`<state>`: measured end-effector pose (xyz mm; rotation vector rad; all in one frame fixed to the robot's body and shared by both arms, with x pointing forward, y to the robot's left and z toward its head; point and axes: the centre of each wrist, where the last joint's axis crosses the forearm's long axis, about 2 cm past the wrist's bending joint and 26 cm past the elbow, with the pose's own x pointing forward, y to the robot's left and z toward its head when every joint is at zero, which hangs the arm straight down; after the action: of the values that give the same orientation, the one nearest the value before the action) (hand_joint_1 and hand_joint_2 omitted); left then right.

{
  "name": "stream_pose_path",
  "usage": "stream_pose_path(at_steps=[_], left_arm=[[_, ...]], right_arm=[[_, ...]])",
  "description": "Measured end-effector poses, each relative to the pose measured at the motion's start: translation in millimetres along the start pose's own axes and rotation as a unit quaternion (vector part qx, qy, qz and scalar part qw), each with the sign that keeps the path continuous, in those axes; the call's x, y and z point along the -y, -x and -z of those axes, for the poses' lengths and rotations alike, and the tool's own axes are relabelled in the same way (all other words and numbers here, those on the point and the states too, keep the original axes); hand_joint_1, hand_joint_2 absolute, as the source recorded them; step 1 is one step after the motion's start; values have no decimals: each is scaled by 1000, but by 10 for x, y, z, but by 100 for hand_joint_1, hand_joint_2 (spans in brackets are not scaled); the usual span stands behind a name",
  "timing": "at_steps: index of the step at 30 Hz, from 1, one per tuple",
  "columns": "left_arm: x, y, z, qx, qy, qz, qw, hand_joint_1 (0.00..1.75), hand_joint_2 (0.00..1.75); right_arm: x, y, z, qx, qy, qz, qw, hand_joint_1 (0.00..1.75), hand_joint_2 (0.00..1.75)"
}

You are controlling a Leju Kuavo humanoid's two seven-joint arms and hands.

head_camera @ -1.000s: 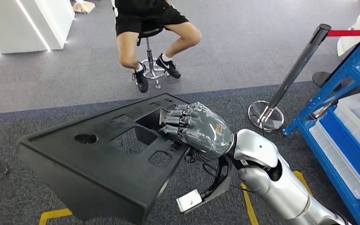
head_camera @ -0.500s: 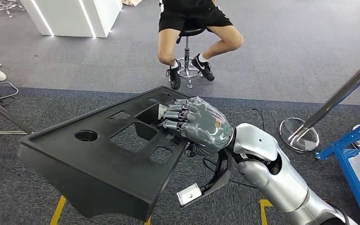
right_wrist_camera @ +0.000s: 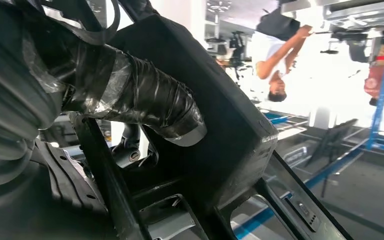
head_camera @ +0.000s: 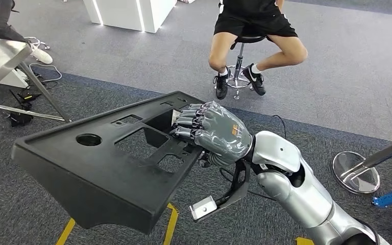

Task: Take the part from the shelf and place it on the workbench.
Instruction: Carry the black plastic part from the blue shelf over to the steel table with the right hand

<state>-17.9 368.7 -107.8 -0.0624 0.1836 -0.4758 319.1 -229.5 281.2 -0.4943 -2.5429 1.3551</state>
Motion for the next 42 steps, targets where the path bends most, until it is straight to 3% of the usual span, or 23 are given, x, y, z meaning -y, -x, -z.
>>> stream_pose_path(at_steps=[30,42], left_arm=[[53,-2,12,3,4,1,1000,0,0],[34,5,8,3,4,2,1000,0,0]], right_arm=[[11,24,15,-3,-1,-5,1000,175,175],[86,192,96,-21,-21,-24,999,175,175]])
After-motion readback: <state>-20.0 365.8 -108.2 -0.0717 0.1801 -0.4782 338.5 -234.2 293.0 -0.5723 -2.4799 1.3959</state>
